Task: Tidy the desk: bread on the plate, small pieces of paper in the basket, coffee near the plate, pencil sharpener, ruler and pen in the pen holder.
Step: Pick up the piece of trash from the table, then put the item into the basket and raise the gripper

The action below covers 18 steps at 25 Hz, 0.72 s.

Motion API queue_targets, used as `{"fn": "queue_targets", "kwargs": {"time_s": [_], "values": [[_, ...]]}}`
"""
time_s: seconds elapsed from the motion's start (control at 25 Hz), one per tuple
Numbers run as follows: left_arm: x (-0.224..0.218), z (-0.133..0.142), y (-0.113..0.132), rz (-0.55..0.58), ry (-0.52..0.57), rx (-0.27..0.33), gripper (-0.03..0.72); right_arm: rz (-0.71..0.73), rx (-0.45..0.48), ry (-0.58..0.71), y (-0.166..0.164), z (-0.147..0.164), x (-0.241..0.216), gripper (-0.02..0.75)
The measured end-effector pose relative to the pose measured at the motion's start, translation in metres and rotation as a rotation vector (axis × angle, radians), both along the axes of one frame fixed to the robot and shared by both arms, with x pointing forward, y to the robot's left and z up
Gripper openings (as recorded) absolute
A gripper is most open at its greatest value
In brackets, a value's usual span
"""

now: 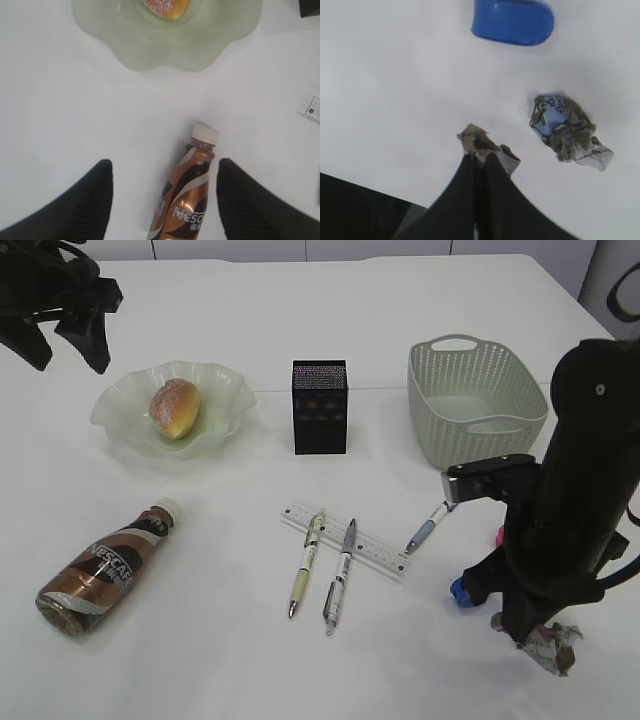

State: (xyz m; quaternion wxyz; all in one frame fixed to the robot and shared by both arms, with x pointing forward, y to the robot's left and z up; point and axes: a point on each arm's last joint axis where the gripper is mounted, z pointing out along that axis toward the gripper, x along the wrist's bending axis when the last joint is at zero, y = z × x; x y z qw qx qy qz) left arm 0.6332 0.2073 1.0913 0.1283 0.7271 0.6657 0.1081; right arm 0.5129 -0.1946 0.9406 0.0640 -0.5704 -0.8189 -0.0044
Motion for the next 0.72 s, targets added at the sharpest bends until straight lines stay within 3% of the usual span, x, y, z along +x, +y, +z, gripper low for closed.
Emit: {"fn": "queue_targets", "kwargs": {"time_s": [0.32, 0.52, 0.72], "values": [[0.000, 0.000, 0.000, 0.000, 0.000, 0.000, 0.466, -0.070, 0.041, -0.118, 0.007, 0.054, 0.021, 0.013], [0.000, 0.000, 0.000, 0.000, 0.000, 0.000, 0.462, -0.103, 0.009, -0.334, 0.008, 0.111, 0.053, 0.013], [0.000, 0.000, 0.000, 0.000, 0.001, -0.004, 0.460, -0.126, -0.081, -0.549, 0.002, 0.163, 0.082, 0.013]]}}
